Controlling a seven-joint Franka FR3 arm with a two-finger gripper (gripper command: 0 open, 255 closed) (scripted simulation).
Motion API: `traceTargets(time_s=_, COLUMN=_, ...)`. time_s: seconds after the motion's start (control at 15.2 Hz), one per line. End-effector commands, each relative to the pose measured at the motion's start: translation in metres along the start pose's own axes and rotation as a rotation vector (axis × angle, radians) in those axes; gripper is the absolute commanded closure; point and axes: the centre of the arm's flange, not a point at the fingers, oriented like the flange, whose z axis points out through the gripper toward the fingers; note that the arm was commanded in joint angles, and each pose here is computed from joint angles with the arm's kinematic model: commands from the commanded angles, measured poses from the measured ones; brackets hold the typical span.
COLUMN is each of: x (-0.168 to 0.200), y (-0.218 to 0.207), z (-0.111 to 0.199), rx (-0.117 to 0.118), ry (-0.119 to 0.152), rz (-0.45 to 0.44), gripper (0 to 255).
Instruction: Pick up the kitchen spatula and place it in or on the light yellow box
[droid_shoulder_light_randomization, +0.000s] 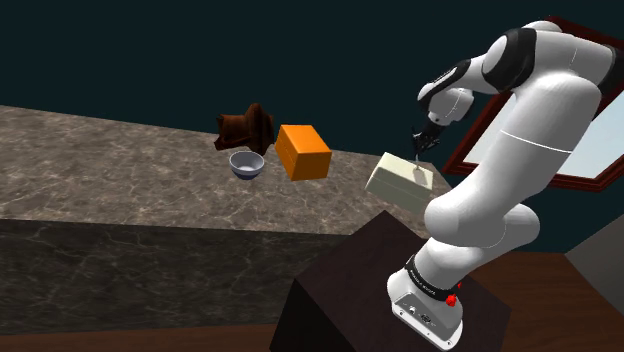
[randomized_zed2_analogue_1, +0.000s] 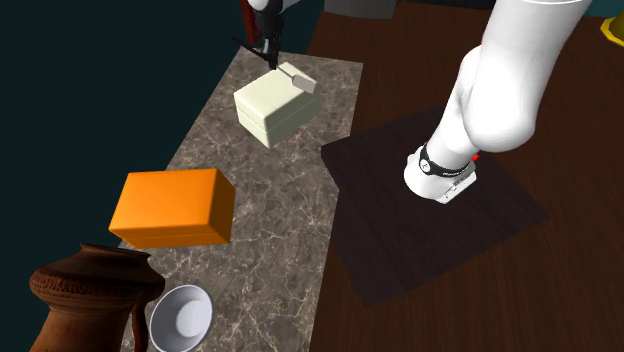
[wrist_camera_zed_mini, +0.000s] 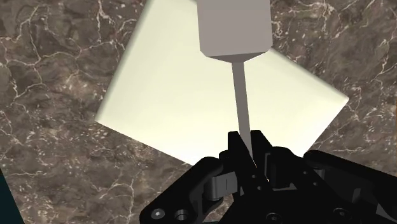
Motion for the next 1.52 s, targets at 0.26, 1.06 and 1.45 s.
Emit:
traceTargets(time_s=0.26, x=-0.001, y=0.001, z=0.031, rx=0.000, ry=0.000, rz=-0.001, gripper=255)
traceTargets(time_s=1.06, x=-0.004, y=0.001, z=0.072, rx=0.000, ry=0.000, rz=-0.001, gripper=255)
traceTargets(time_s=1.45, x=-0.004, y=0.001, z=0.072, rx=0.000, ry=0.000, rz=-0.001, gripper=0)
